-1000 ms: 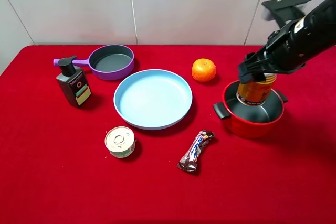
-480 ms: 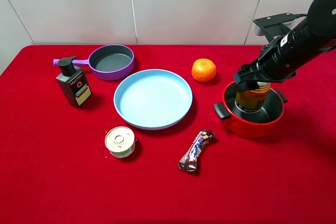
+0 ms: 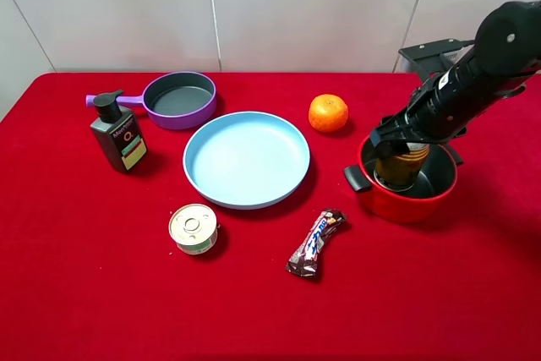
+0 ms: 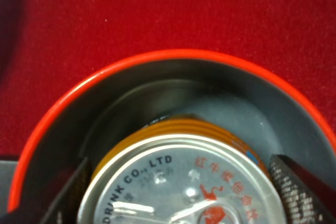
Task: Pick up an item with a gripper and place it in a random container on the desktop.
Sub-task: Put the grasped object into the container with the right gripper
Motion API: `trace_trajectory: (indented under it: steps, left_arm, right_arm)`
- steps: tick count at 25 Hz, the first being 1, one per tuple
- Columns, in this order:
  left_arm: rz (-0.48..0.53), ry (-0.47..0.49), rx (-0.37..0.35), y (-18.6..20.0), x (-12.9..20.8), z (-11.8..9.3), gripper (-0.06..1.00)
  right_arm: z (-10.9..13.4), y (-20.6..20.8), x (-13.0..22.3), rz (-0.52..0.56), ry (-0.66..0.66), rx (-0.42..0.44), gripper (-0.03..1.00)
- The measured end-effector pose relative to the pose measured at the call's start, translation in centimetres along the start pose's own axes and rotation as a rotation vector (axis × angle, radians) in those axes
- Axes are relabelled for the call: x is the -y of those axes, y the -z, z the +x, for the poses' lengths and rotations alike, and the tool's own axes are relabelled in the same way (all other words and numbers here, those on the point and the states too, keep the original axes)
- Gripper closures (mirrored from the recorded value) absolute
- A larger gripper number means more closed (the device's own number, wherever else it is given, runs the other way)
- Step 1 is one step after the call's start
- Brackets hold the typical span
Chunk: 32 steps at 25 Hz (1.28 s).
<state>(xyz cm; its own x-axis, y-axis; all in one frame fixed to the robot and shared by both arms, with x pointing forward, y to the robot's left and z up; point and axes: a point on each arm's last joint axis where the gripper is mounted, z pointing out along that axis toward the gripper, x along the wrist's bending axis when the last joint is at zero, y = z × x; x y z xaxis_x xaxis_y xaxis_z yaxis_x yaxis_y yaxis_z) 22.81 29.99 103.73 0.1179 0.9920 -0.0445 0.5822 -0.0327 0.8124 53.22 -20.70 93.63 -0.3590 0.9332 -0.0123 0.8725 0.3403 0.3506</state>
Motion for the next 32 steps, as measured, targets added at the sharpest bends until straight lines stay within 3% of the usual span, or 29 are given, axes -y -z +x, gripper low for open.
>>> trace_trajectory:
  steps: [32]
  left_arm:
    - [0.000,0.000,0.000,0.00,0.00,0.00,-0.05]
  right_arm:
    - [-0.05,-0.49,0.14,0.018,-0.003,-0.001,0.47]
